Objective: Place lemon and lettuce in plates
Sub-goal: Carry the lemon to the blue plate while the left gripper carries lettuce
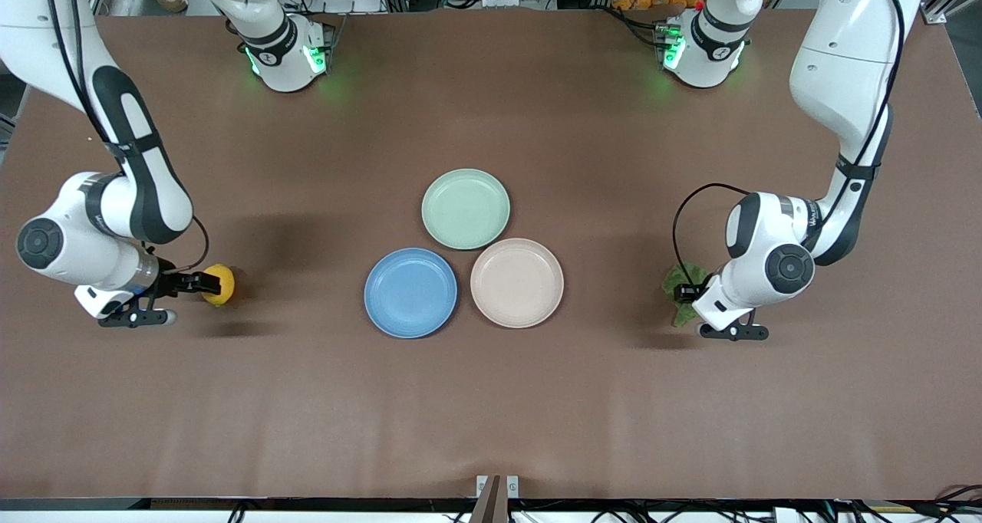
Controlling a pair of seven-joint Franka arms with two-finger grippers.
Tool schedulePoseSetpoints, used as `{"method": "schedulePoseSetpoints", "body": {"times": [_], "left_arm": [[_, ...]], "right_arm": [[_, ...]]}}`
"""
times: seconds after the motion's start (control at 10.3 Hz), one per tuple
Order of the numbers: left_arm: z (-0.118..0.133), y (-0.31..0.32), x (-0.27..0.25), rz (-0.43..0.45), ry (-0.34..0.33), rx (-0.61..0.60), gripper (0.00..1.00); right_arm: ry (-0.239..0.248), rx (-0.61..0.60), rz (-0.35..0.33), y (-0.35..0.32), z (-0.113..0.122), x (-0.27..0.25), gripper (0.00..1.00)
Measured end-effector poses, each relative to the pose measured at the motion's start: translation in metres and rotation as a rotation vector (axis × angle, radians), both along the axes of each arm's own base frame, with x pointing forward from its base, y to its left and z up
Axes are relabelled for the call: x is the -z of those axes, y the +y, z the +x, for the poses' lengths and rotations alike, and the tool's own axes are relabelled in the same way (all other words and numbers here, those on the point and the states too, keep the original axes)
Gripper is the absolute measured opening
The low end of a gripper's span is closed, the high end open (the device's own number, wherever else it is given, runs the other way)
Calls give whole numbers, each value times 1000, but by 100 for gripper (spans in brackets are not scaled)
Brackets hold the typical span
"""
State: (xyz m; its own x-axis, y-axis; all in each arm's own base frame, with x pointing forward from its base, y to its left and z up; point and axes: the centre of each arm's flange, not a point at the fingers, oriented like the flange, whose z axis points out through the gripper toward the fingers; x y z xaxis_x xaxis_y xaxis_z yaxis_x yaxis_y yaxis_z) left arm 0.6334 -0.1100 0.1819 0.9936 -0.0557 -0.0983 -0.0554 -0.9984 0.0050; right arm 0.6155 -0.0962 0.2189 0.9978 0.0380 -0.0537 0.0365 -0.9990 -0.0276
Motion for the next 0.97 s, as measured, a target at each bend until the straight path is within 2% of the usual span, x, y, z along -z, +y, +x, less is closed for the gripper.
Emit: {"method": "schedulePoseSetpoints", "body": {"times": [0.19,0.39,0.49,0.58,0.68,0.78,0.97], "left_arm": [[0,-2,3,-3,-4,3,44],[1,-7,1,-2,-10,11,9],[2,-7,1,-2,-11,11,3],[3,-8,0,-3,-14,12,3],[5,-15,-5,-8,-25,11,3],[6,-35,-13,-16,-40,-9,3],[0,-111,-39,-32,-85,-80,3]], "right_arm": [[13,0,3,1,-2,14,100],[23,-2,10,5,-2,21,100],[26,-3,13,7,-3,23,100],[27,-4,14,8,-3,24,89],[26,-6,15,9,-2,24,71],[23,-8,16,11,-1,22,61],[40,-25,24,20,6,12,61]]}}
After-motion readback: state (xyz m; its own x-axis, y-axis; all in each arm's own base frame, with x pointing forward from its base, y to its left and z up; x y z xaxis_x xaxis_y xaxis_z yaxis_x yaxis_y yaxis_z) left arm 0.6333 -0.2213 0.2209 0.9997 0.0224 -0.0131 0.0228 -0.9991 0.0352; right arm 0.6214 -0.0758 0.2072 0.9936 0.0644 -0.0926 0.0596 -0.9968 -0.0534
